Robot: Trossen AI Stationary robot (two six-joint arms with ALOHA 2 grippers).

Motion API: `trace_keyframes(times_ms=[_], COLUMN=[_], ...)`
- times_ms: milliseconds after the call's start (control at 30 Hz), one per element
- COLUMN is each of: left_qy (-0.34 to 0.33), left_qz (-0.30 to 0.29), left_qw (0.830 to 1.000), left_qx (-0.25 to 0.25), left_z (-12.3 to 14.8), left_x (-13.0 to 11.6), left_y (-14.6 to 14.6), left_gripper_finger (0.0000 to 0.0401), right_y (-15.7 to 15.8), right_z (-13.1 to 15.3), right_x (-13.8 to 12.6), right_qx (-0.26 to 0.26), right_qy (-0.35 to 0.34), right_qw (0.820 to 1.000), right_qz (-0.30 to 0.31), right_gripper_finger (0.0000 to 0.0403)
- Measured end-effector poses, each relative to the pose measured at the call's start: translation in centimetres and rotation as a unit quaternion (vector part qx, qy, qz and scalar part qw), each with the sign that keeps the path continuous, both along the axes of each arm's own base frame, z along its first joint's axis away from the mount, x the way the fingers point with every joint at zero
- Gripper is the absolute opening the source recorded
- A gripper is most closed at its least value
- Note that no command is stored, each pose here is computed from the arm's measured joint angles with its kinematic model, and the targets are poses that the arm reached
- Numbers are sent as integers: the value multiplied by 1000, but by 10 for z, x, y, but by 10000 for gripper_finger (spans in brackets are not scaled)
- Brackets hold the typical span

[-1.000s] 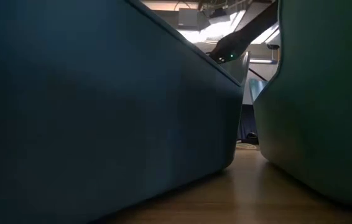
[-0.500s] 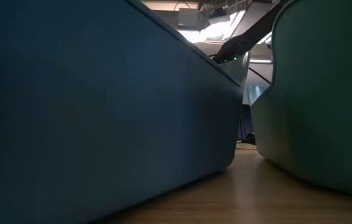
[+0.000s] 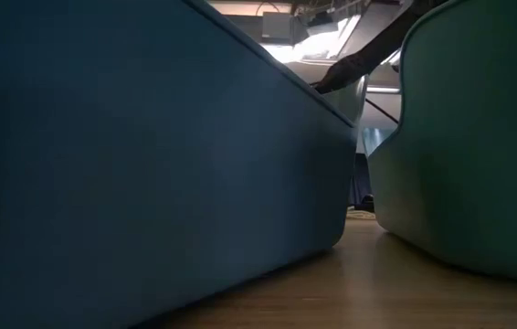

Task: Pick and place USB-C Cables
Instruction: Put the pink charger cable into the blue container

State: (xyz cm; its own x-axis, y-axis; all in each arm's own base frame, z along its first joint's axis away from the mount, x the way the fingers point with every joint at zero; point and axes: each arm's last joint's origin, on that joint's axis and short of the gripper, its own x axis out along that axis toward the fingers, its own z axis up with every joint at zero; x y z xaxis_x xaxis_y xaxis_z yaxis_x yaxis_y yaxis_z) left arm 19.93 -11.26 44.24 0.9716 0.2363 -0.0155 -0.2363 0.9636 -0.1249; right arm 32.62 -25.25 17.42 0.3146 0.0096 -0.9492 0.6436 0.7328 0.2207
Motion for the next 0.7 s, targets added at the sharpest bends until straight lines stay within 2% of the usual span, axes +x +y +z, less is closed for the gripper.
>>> trace_keyframes(times_ms=[400,700], left_qy=[5,8], left_qz=[0,0], left_qw=[1000,1000], left_qx=[3,5], left_z=[-1,-2], left_x=[0,0], left_y=[0,0], left_gripper_finger=[88,88], right_y=[10,14], right_z=[-24,-28], right_x=[-12,-6], right_qx=[30,32], right_qy=[35,4], right_qw=[999,999], right_qz=[-13,1], right_gripper_finger=[145,95])
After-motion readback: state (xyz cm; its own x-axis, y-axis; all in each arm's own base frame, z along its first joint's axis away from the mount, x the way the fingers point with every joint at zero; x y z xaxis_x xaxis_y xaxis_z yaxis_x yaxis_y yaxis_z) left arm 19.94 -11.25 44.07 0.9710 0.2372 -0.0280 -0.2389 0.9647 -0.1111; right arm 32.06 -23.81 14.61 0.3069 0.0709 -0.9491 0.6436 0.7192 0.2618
